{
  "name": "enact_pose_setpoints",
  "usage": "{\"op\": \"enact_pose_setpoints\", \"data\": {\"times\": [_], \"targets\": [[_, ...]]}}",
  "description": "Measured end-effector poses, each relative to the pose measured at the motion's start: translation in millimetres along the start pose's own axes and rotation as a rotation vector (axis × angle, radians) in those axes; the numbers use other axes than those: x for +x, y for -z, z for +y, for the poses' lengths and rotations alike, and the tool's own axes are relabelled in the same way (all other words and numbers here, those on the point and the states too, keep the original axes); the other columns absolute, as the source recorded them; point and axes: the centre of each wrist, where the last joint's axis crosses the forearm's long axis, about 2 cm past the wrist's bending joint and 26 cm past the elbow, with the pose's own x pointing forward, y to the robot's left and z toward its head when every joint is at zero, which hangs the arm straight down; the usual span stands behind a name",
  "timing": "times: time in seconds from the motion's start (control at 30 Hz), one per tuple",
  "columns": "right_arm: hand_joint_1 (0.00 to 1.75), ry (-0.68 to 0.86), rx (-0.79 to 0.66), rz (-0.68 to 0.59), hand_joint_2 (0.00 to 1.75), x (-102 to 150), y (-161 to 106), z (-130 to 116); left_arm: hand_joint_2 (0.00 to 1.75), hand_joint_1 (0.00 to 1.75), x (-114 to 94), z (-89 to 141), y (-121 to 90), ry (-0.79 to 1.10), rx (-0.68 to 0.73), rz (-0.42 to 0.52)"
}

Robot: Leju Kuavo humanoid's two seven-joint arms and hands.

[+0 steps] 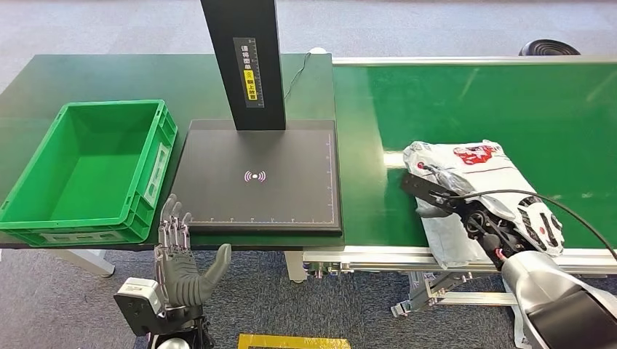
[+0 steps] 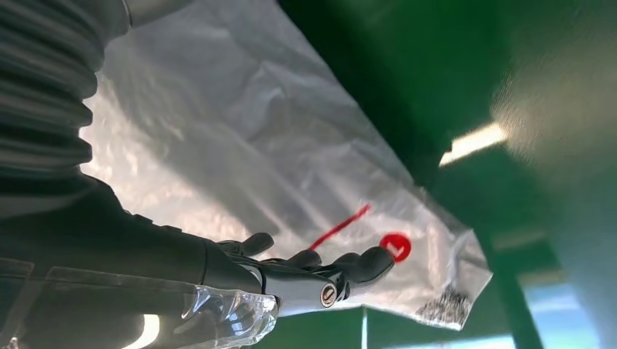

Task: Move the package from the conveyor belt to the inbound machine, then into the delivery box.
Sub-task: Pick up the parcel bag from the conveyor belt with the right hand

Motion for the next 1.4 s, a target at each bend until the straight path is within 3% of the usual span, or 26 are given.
{"op": "enact_pose_setpoints", "data": {"times": [0.2, 0.87, 1.4], "targets": [[0.0, 0.007, 0.027, -0.009, 1.75, 8, 0, 15, 1.75, 0.0, 0, 0, 0, 0.003, 0.005, 0.0], [0.0, 0.002, 0.042, -0.009, 1.75, 10, 1, 13, 1.75, 0.0, 0, 0, 0, 0.007, 0.014, 0.002], [0.0, -0.006, -0.018, 0.058, 1.75, -18, -6, -7, 1.75, 0.0, -1, 1, -5, -0.014, 0.005, 0.016]]}}
